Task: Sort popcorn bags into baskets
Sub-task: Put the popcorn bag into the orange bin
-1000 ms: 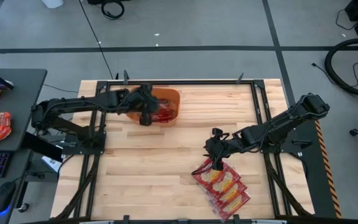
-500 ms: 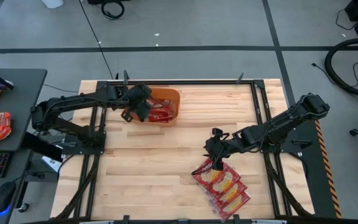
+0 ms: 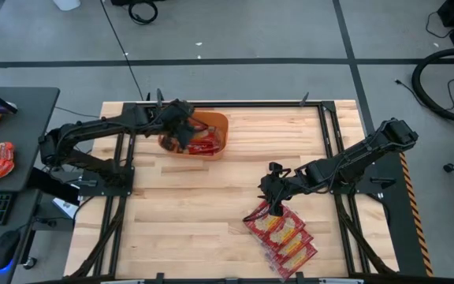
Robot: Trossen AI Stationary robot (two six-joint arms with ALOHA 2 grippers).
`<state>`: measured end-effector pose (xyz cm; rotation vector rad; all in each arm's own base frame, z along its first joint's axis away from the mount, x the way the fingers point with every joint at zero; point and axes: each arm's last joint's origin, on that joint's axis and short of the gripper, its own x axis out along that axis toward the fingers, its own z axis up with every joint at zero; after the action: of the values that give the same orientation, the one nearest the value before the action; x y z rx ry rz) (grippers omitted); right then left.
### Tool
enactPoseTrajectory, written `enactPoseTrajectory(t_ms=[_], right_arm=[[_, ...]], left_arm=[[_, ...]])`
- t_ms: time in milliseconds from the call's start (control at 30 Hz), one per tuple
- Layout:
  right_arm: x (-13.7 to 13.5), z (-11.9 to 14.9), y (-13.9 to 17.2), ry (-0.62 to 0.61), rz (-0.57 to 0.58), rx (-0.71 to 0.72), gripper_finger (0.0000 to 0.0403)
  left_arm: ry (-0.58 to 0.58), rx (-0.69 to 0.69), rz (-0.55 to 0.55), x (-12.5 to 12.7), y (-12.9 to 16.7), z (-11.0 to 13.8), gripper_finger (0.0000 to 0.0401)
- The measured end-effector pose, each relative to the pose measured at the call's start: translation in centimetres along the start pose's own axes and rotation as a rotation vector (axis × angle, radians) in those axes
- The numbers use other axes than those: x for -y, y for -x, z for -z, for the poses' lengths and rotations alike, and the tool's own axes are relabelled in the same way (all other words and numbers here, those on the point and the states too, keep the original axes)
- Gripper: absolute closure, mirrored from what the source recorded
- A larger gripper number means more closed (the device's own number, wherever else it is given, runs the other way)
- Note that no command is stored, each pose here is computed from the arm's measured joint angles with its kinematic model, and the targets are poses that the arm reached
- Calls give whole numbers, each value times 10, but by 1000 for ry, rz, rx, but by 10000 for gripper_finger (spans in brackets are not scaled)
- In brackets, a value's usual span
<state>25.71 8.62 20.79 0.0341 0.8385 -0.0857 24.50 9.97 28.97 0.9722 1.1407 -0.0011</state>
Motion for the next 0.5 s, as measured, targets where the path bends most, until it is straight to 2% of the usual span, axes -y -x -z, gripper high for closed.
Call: enactPoseTrajectory(t_ms=[167,400,500], right_arm=[[0,0,0,0,0,0,231],[0,0,0,8,-1,2,231],[-1,-2,0,12,-6,17,231]], left_arm=[[-108,95,-83,-9,2,-7,397],[-247,195,-235,-19,21,-11,398],[-282,246,-248,-19,25,-13,398]])
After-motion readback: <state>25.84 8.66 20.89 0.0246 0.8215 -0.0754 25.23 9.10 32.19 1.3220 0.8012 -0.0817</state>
